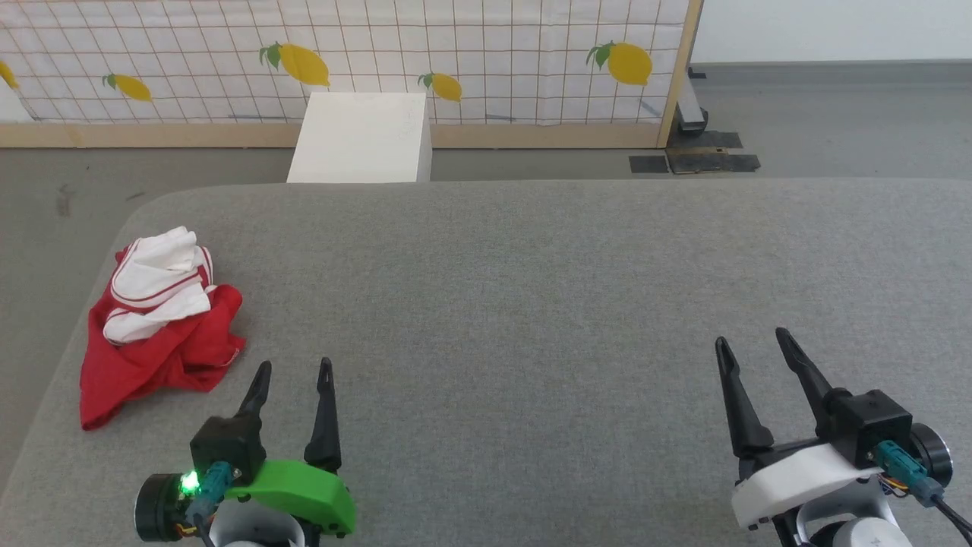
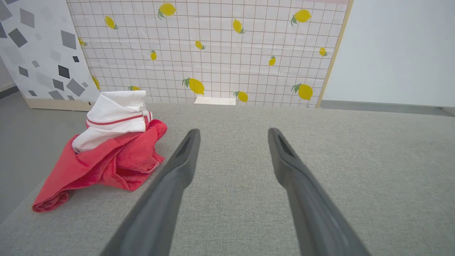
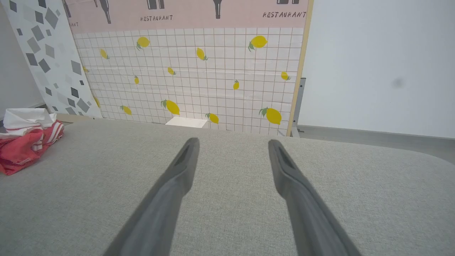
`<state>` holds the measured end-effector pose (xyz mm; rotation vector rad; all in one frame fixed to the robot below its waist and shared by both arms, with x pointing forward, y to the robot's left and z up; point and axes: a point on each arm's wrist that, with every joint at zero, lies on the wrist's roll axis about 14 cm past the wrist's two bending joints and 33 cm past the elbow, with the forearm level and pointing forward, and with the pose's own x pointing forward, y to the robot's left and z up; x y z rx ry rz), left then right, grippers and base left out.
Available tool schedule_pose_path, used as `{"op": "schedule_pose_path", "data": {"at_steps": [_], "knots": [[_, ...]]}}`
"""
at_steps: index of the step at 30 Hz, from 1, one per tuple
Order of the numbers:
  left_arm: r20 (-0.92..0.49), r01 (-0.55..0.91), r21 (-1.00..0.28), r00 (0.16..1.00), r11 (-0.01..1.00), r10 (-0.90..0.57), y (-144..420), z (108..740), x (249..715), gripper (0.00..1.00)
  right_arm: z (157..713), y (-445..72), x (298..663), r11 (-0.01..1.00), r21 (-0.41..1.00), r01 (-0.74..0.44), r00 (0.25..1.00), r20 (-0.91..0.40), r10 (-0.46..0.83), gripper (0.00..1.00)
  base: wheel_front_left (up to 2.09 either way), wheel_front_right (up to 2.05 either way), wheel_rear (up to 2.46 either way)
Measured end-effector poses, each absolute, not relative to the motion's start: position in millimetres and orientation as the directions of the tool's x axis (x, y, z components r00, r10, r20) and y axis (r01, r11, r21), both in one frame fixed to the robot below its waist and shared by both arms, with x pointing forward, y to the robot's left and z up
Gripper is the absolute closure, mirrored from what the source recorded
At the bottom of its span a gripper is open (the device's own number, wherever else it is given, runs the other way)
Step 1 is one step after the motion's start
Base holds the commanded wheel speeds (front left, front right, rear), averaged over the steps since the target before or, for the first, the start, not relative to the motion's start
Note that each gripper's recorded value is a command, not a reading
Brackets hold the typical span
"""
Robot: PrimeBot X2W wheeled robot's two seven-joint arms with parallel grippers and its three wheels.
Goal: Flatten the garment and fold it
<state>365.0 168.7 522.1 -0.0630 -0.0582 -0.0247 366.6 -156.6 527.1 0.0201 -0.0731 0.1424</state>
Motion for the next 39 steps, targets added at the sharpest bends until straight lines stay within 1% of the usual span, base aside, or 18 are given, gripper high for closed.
{"op": "schedule_pose_path", "data": {"at_steps": [31, 39], "knots": [[0.092, 0.030, -0.095, 0.996, 0.995, -0.022, 165.2, 521.6, 362.1, 0.00, 516.4, -154.8, 365.1, 0.988, 0.044, -0.147, 0.987, 0.078, 0.143, 0.00, 0.00, 0.00, 0.00], [0.097, 0.014, -0.105, 0.995, 0.994, -0.004, 170.1, 520.4, 358.4, 0.00, 521.2, -148.3, 368.2, 0.985, 0.049, -0.166, 0.982, 0.103, 0.160, 0.00, 0.00, 0.00, 0.00]]}}
